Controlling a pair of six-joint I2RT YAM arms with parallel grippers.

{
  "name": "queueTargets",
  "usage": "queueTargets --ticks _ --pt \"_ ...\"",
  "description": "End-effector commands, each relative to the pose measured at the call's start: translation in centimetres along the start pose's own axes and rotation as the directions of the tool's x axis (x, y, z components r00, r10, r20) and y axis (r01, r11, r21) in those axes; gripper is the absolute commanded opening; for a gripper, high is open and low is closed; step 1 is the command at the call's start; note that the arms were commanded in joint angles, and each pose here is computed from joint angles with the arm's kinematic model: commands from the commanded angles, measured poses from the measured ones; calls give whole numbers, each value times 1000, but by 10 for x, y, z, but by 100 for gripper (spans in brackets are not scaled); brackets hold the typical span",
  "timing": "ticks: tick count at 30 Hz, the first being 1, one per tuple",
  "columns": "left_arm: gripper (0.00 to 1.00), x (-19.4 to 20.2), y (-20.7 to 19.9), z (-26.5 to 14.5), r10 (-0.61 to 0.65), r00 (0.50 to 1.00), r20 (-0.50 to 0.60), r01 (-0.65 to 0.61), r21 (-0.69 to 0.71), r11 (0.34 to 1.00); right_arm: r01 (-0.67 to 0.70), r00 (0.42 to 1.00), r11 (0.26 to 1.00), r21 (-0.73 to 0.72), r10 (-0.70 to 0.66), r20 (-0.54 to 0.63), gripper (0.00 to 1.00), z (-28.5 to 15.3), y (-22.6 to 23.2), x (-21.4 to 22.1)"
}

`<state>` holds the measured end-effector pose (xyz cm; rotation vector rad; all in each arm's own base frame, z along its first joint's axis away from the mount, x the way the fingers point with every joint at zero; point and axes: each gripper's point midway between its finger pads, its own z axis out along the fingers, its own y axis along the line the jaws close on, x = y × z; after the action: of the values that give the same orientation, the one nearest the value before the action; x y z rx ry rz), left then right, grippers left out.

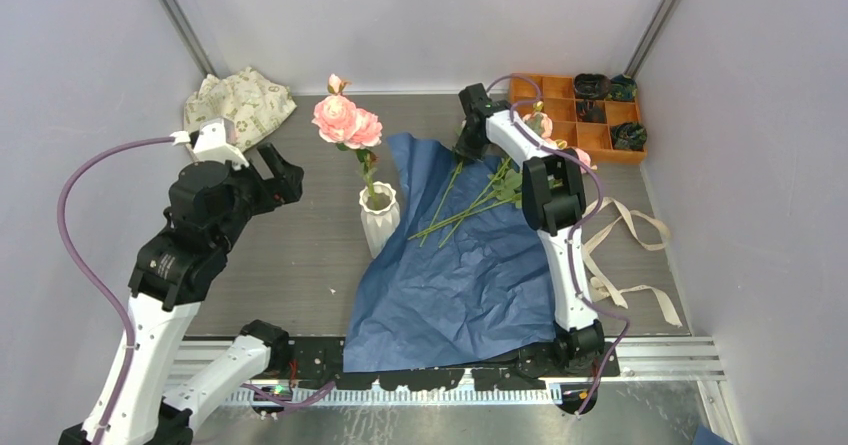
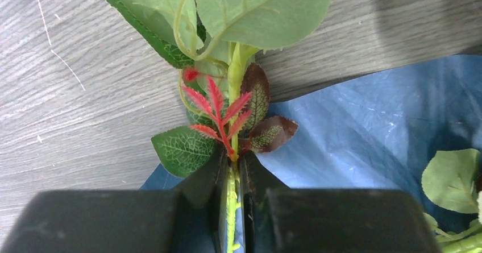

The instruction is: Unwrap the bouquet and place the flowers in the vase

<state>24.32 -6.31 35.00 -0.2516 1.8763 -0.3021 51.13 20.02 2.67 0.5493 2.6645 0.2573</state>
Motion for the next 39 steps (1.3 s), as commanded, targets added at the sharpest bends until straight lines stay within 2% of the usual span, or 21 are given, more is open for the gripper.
queueTargets --ticks 1,8,15,18,24,34,39 --pt "88 -21 5 -18 3 997 74 -2 -11 1000 -15 995 994 -113 26 96 2 -54 24 -25" --pt "88 -30 7 -27 0 995 100 2 -15 1000 11 974 976 -219 39 225 1 -136 40 -44" --pt "88 -32 7 -33 -13 994 111 14 -6 1000 136 898 937 -322 21 440 1 -252 61 -63" --pt "88 -33 8 -36 -16 993 116 17 -6 1000 213 831 917 -338 12 556 1 -303 70 -66" --pt "88 -33 10 -41 -19 992 122 21 -12 1000 410 605 874 -261 -47 795 1 -420 98 -38" --pt "88 -34 11 -44 -24 991 130 26 -10 1000 577 460 750 -323 29 888 1 -516 130 9" --pt "88 -34 11 -44 -28 991 131 29 -9 1000 631 397 707 -321 62 916 1 -535 141 18"
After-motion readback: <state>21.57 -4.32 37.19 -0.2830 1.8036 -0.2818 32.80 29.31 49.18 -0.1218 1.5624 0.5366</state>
